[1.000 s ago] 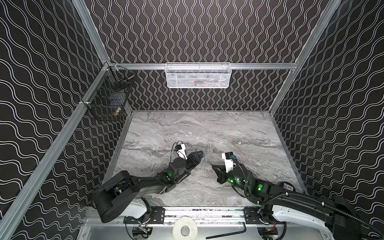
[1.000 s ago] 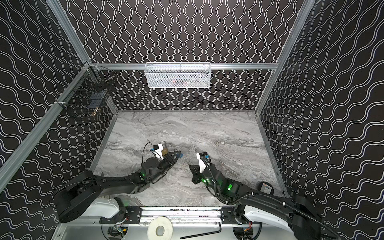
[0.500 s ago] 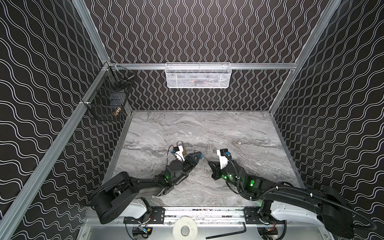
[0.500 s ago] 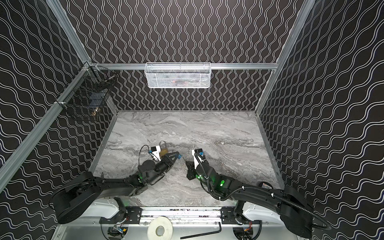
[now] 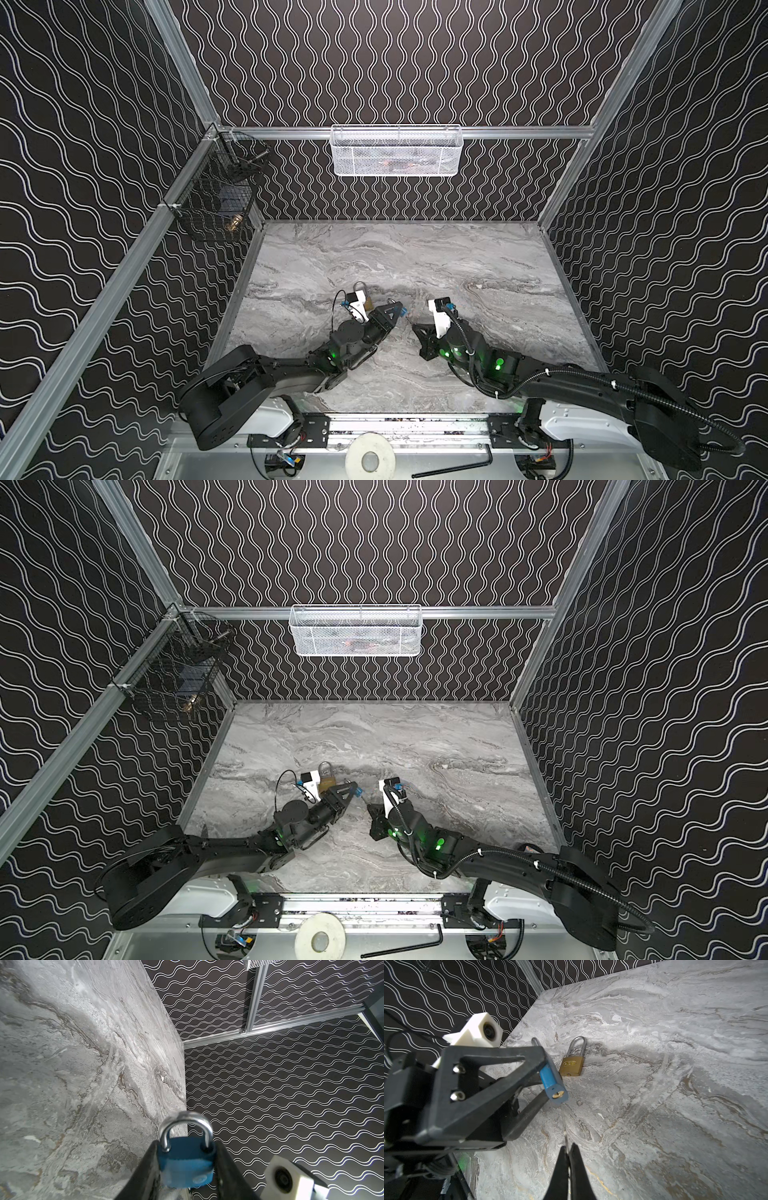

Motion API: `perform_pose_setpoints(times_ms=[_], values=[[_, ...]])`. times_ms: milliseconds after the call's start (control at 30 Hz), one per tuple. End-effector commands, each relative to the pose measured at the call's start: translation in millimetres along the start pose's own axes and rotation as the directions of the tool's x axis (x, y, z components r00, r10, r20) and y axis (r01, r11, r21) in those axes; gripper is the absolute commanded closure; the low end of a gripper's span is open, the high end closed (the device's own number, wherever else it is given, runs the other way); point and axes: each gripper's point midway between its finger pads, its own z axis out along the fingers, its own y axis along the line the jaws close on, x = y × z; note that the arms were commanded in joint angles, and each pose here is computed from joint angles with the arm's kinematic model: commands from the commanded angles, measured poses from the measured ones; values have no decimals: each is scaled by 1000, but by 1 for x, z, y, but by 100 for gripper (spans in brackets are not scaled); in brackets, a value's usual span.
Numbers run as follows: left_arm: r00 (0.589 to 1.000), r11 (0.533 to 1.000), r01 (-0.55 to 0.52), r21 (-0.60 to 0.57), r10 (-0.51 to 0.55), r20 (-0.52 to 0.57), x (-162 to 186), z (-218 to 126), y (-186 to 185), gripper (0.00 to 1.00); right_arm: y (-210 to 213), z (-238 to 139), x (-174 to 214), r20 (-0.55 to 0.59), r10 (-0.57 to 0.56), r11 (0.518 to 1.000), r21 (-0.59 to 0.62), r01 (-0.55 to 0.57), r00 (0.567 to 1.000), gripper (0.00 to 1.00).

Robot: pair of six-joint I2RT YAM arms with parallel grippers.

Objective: Unlock with the key

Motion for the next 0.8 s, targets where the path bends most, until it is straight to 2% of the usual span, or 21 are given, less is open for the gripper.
perform_pose_setpoints(times_ms=[0, 767], values=[[1000, 999, 7, 42, -7, 7, -3, 1, -13, 100, 10, 0, -11, 31, 12, 999, -31, -11, 999, 100], [1000, 999, 14, 45, -13, -7, 0, 3, -12, 100, 6, 3, -24, 60, -19, 1000, 10, 19, 998, 100]])
